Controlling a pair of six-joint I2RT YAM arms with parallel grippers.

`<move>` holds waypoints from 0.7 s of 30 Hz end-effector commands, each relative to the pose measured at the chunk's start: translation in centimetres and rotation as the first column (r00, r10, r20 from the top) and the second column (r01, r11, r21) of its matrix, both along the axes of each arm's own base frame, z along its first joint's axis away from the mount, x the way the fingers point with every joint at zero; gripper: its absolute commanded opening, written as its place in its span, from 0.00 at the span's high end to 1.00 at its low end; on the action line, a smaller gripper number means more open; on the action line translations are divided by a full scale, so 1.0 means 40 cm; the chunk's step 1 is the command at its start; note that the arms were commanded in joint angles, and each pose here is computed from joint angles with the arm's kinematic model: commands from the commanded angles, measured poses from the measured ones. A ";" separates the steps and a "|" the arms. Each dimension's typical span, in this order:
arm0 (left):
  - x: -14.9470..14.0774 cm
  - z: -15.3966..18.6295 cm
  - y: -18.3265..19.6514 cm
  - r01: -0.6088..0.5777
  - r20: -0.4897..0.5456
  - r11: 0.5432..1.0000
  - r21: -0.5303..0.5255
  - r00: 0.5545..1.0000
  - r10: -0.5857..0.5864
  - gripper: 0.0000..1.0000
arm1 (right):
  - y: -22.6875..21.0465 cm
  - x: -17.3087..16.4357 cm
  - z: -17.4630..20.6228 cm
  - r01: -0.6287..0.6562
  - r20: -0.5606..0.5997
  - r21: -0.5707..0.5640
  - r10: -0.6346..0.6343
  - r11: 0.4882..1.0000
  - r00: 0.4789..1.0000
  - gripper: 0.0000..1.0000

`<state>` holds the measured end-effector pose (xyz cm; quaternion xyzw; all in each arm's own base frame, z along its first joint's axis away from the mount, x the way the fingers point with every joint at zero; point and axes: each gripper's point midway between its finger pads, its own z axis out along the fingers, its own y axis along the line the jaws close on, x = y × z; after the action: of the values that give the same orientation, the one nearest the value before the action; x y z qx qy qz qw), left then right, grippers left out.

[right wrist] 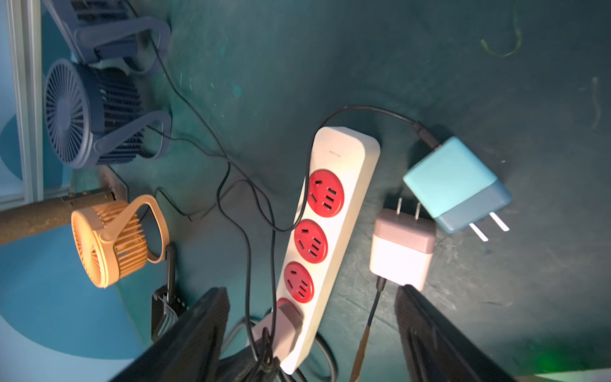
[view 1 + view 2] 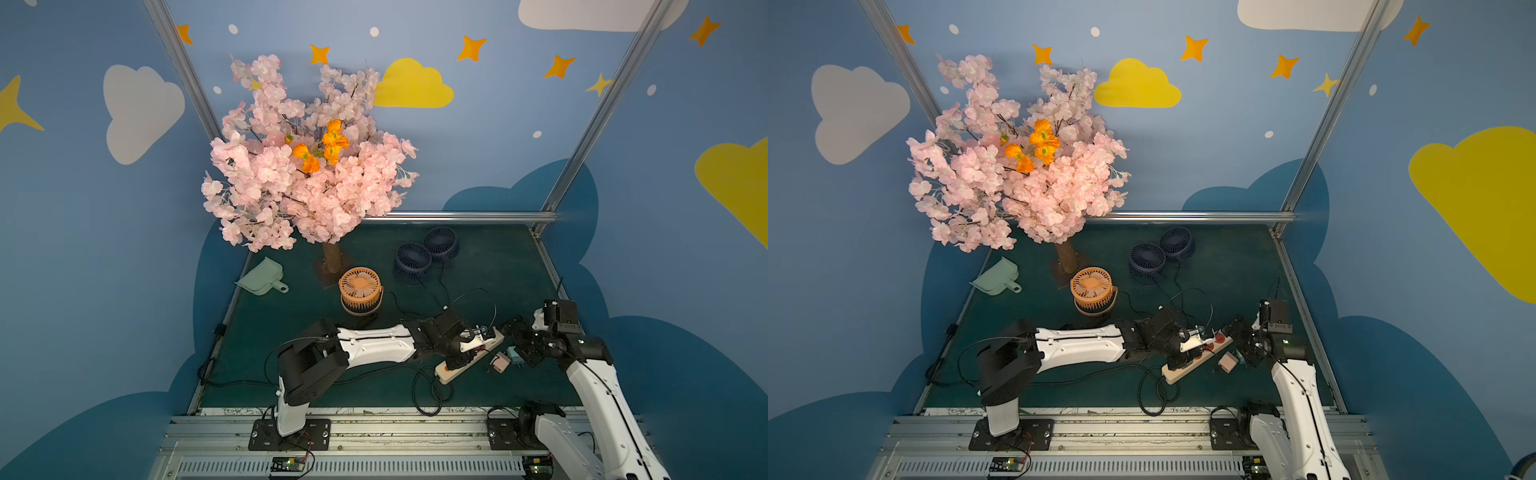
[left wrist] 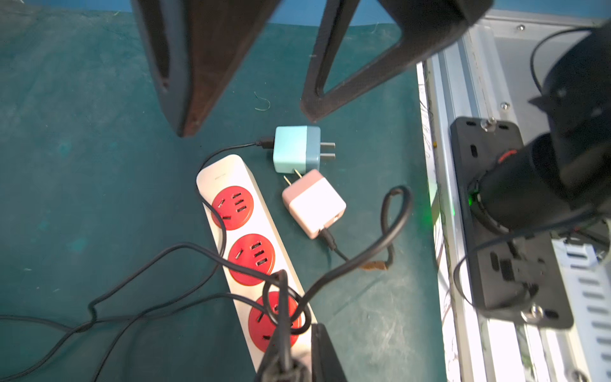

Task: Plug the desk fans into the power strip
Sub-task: Move the socket to the center of the board.

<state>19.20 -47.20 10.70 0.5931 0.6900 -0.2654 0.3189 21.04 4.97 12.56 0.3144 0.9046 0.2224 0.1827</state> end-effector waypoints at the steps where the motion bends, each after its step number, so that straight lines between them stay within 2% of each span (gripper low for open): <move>1: 0.030 0.041 0.051 0.022 0.059 1.000 -0.014 0.998 -0.021 0.97 | 0.025 0.010 0.011 -0.035 0.023 -0.010 0.035 0.999 0.999 0.18; 7: 0.096 0.052 0.167 -0.005 0.086 1.000 0.018 0.996 0.003 0.97 | 0.090 0.035 0.012 -0.114 0.049 -0.008 0.114 0.993 0.992 0.18; 11: 0.118 0.022 0.238 -0.033 0.064 0.998 0.051 0.997 0.030 0.97 | 0.102 0.030 -0.005 -0.125 0.003 -0.044 0.125 0.991 0.992 0.18; 14: 0.114 0.021 0.239 -0.040 0.053 0.998 0.039 0.998 0.038 0.97 | 0.070 0.011 -0.025 -0.095 -0.068 -0.139 0.086 0.986 0.994 0.20; 17: 0.091 0.022 0.215 -0.006 -0.017 1.000 -0.003 1.000 0.006 0.95 | 0.023 -0.024 -0.037 -0.045 -0.157 -0.249 0.006 0.967 0.988 0.19; 19: 0.085 0.019 0.208 -0.008 -0.053 1.000 -0.014 0.999 0.008 0.93 | 0.021 -0.037 -0.041 -0.035 -0.183 -0.273 -0.016 0.961 0.983 0.18; 21: 0.090 0.015 0.211 -0.032 -0.060 0.999 -0.013 0.998 0.031 0.85 | 0.034 -0.041 -0.043 -0.047 -0.184 -0.283 -0.006 0.958 0.983 0.18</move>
<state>23.32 -37.85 10.55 0.5813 0.7099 -0.2499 0.3094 20.47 7.64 10.85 0.2728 0.9446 0.1112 0.1450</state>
